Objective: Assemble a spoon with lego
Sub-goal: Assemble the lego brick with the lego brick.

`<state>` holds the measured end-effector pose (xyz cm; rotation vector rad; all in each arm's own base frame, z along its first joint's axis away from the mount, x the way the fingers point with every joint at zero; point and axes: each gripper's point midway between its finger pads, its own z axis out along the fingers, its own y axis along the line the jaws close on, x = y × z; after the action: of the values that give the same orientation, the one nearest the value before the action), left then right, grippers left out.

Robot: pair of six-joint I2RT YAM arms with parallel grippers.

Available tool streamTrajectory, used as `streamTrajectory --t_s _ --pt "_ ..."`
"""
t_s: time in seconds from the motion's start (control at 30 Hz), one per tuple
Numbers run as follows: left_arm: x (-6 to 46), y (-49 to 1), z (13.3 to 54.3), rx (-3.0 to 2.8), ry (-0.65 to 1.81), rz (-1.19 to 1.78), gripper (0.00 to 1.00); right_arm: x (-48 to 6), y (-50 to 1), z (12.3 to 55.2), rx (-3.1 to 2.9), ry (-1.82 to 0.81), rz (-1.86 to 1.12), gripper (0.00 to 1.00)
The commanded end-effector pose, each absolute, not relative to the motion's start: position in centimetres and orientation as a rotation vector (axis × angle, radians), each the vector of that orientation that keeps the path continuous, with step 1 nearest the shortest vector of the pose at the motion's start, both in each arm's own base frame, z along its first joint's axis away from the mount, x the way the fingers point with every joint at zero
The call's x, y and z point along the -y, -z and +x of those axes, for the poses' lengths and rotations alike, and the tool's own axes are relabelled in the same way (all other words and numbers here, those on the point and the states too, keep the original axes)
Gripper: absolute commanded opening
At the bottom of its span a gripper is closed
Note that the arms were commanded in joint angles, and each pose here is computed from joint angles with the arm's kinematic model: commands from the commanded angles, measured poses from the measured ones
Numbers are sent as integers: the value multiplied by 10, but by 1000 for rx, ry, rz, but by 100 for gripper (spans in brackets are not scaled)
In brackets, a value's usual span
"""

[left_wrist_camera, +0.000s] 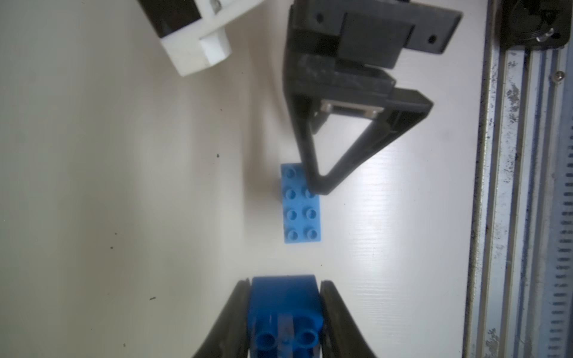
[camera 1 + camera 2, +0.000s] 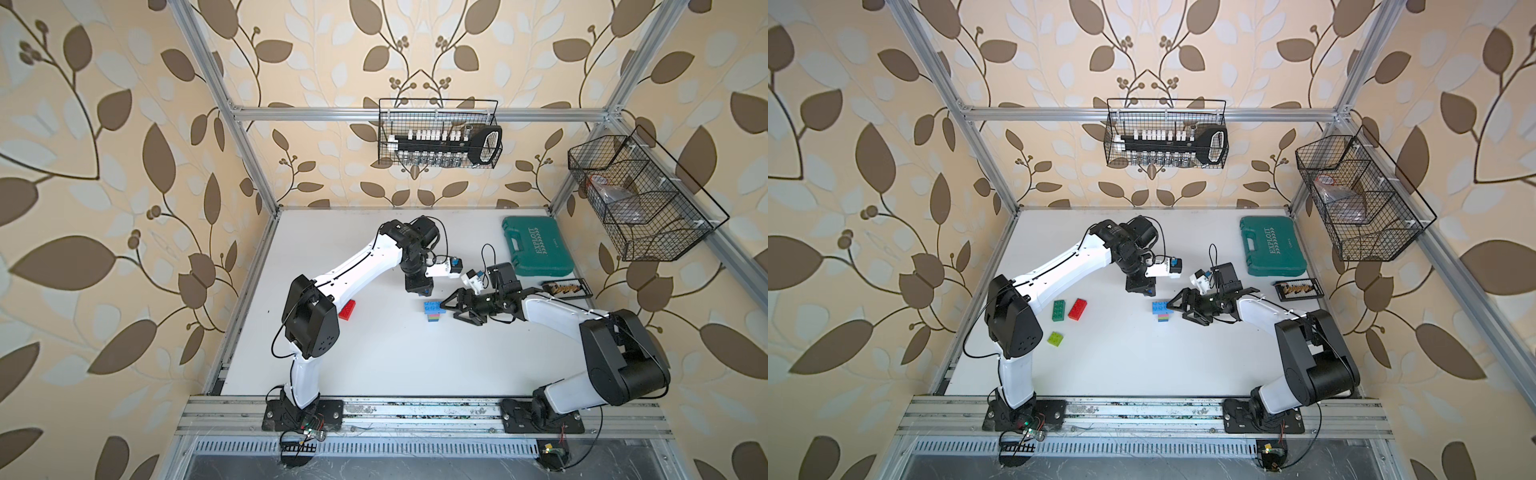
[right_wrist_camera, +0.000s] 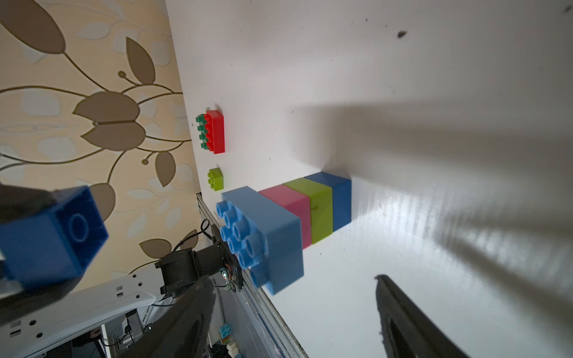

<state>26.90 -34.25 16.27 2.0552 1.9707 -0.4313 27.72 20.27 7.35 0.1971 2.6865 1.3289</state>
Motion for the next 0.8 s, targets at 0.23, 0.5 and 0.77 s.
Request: streamTrajectory --t_s 0.23,0.5,0.77 --pt "357 -152 249 -1960 528 2146 8 -211 -67 284 -2678 -1396 192 79" --pt "357 -145 251 -1961 515 2151 8 -216 -69 288 -2646 -1449 188 76" --pt "355 -133 252 -1989 507 2167 8 -218 -62 287 -2663 -1454 193 74"
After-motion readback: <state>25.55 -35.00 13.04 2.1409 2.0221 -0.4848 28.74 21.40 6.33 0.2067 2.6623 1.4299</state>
